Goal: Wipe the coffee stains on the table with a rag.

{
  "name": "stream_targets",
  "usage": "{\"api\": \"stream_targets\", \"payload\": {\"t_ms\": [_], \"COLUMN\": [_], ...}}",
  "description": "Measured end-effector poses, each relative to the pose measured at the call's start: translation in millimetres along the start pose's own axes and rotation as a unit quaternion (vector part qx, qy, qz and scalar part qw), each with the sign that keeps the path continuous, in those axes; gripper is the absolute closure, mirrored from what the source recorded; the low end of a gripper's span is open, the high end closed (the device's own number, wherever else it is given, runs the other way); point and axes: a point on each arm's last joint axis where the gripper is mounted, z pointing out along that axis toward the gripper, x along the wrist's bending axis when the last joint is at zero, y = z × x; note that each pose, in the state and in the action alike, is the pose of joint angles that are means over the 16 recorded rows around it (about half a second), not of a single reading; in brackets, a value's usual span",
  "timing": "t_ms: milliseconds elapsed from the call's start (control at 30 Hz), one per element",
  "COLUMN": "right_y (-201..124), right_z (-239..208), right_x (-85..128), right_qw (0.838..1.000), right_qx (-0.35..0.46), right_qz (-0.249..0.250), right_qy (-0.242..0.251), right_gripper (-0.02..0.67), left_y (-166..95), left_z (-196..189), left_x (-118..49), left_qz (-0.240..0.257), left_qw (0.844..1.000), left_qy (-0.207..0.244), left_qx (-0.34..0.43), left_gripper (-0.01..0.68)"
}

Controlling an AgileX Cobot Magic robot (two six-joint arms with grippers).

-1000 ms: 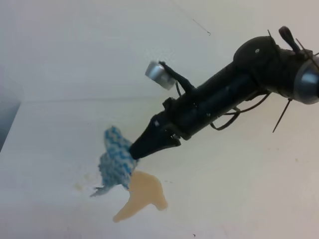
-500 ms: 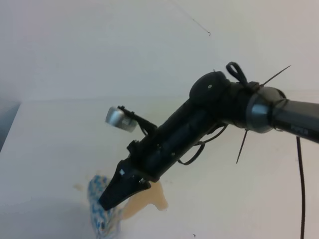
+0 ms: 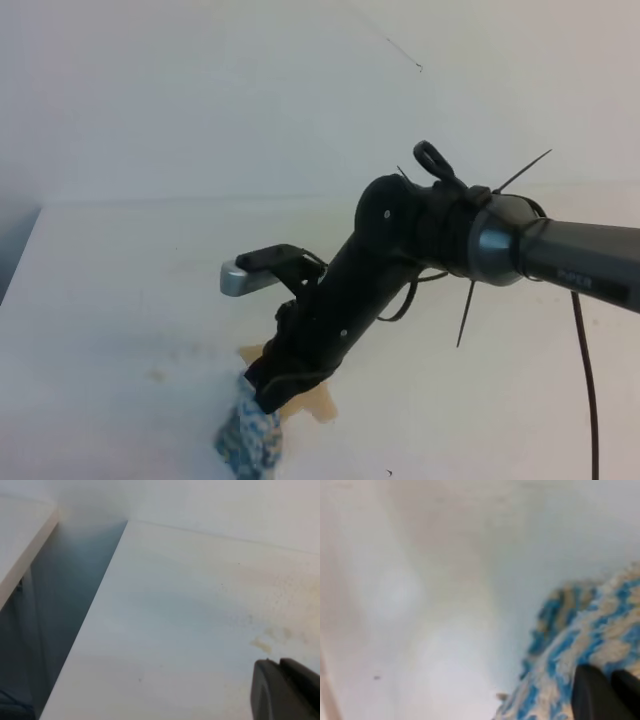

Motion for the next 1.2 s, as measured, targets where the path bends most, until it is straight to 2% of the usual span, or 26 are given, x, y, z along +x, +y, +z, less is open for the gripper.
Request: {"api": "stream_targets", "payload": {"t_ms": [133, 267, 567, 867, 1033, 1200], "right_y": [0.1, -0.6, -4.0, -2.3, 9.7, 30.4], "right_z": [-4.8, -12.9, -34.1, -47.1, -55.5, -69.7], "right_x": [-18.2, -35.4, -66.9, -78.0, -69.2, -50.6], "right_qw": [0.997, 0.993, 0.986, 0.987, 0.991, 0.991], "right_qx": [-0.005, -0.009, -0.020, -0.039, -0.066, -0.115], "right_qz": [0.014, 0.031, 0.066, 0.077, 0.066, 0.048], "right_qy": [-0.070, -0.116, -0.152, -0.138, -0.100, -0.042], "right_gripper": [0.636, 0.637, 0.637, 0.637, 0.637, 0.637], "left_y": [0.8, 1.6, 1.6, 1.5, 1.4, 1.5], "left_z": [-0.2, -0.4, -0.4, -0.2, -0.1, -0.2], "left_x": [-0.2, -0.5, -0.5, -0.4, -0.4, -0.4], "left_qz": [0.000, 0.000, 0.000, 0.000, -0.001, -0.001], "left_qw": [1.000, 1.000, 1.000, 1.000, 1.000, 1.000], "left_qy": [0.000, -0.001, -0.001, 0.000, 0.000, 0.000], "left_qx": [-0.001, -0.002, -0.002, 0.000, 0.001, 0.000], "left_gripper": [0.674, 0.674, 0.674, 0.674, 0.674, 0.674]}}
